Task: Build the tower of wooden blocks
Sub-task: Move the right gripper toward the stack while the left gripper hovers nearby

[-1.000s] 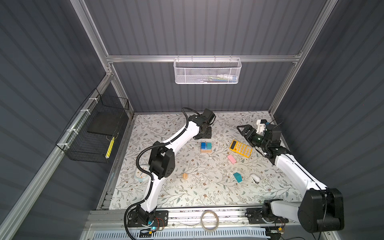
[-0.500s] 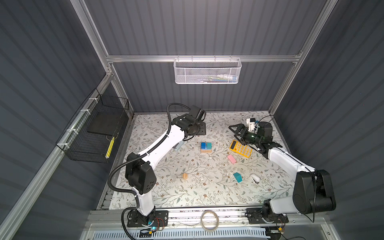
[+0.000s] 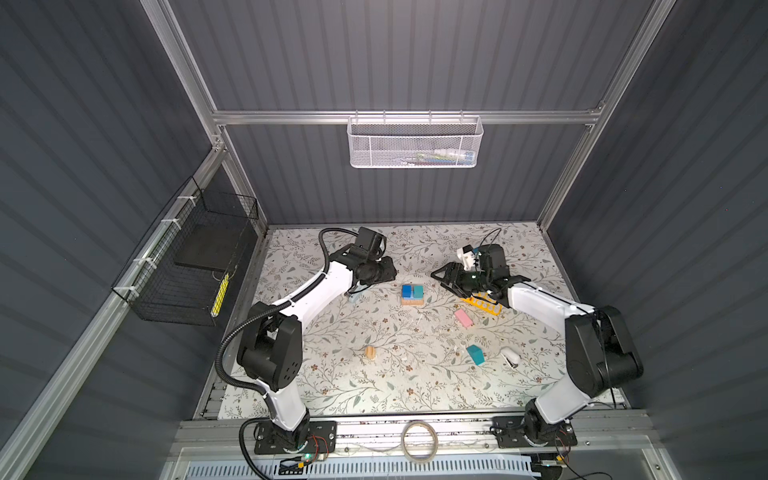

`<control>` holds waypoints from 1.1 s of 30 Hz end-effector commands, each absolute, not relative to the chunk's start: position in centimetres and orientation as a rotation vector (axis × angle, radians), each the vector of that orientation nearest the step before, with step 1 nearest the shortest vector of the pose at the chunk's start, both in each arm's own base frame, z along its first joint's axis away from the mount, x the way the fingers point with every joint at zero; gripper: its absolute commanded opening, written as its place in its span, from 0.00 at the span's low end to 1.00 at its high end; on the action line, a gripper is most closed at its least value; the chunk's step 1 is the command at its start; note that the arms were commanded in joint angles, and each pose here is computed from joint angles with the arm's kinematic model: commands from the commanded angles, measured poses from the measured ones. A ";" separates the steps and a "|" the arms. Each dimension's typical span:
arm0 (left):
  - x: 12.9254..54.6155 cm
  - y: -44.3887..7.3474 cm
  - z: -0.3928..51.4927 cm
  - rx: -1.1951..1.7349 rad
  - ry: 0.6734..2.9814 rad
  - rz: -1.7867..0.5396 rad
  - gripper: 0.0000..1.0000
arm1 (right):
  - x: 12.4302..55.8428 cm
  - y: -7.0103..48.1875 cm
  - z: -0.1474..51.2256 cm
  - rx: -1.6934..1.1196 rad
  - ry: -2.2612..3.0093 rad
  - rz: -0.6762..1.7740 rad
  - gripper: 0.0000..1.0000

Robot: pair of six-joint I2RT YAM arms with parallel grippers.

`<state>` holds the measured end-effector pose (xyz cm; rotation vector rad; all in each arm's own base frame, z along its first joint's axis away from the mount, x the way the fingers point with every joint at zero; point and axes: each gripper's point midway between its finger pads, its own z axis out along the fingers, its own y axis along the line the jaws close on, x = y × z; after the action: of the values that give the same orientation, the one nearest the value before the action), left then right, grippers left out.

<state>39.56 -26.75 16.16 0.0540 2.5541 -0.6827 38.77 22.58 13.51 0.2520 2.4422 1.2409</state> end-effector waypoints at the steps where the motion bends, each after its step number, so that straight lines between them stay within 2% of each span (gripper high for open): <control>1: 39.0 -28.1 15.7 0.082 2.545 -0.807 0.47 | 39.2 23.0 12.6 0.236 2.487 1.198 0.59; 10: 39.0 -28.4 12.4 0.082 2.613 -0.815 0.46 | 39.7 24.1 10.1 0.239 2.549 1.178 0.59; 21: 39.5 -29.2 10.1 0.101 2.654 -0.832 0.41 | 40.1 24.9 9.1 0.216 2.592 1.126 0.52; 33: 39.7 -29.7 8.8 0.096 2.679 -0.848 0.40 | 40.5 25.3 8.3 0.214 2.637 1.065 0.55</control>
<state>39.12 -29.26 8.58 0.0927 2.6876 -0.8149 40.31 25.21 8.35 0.2342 2.6214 1.1044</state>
